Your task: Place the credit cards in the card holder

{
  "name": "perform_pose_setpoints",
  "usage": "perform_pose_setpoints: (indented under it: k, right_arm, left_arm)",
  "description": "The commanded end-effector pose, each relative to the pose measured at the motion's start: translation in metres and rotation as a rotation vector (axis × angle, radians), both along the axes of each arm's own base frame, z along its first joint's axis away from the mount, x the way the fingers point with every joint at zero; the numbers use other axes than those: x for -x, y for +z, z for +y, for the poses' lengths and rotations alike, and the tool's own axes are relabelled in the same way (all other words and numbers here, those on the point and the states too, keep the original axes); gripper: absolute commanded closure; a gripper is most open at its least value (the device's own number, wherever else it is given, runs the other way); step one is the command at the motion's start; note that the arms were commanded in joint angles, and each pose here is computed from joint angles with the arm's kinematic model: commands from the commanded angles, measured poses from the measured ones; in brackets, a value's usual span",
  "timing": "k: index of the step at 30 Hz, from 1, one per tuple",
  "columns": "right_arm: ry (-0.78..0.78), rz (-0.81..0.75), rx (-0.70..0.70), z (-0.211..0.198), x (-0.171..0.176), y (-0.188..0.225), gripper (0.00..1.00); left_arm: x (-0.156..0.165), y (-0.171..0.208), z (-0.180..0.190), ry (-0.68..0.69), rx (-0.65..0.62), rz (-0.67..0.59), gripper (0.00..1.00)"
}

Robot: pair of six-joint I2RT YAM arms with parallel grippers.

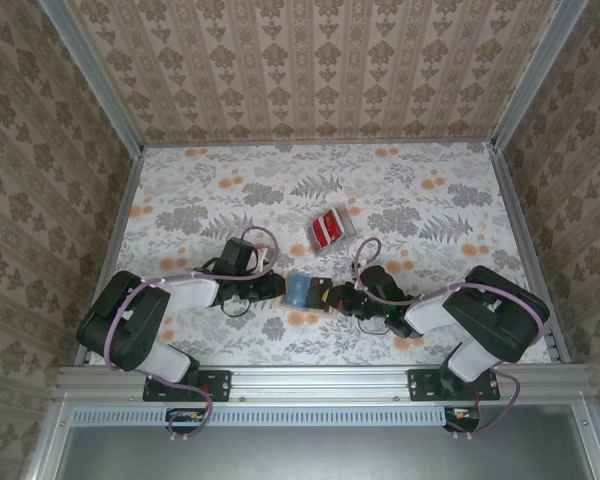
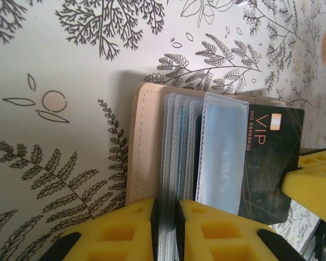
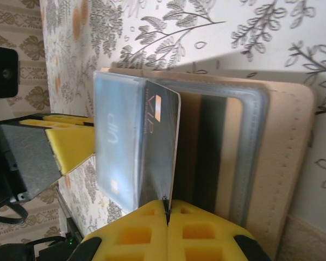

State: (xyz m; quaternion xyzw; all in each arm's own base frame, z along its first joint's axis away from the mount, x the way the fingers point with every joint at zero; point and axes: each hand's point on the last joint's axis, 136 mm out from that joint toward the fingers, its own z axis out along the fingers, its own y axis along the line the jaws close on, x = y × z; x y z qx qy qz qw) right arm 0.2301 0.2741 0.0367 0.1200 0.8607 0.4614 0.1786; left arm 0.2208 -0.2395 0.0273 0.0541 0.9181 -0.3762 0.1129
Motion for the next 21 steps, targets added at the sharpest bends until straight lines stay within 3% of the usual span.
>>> perform_pose_setpoints:
  k: [1, 21]
  right_arm:
    - [0.067, -0.006, -0.033, 0.016, 0.011, 0.012, 1.0]
    - [0.063, -0.001, 0.027, 0.008, 0.017, 0.006, 1.0]
  left_arm:
    - [0.015, -0.009, 0.001, -0.013, -0.001, 0.052, 0.81]
    - [0.014, -0.004, 0.0, -0.014, 0.005, 0.035, 0.81]
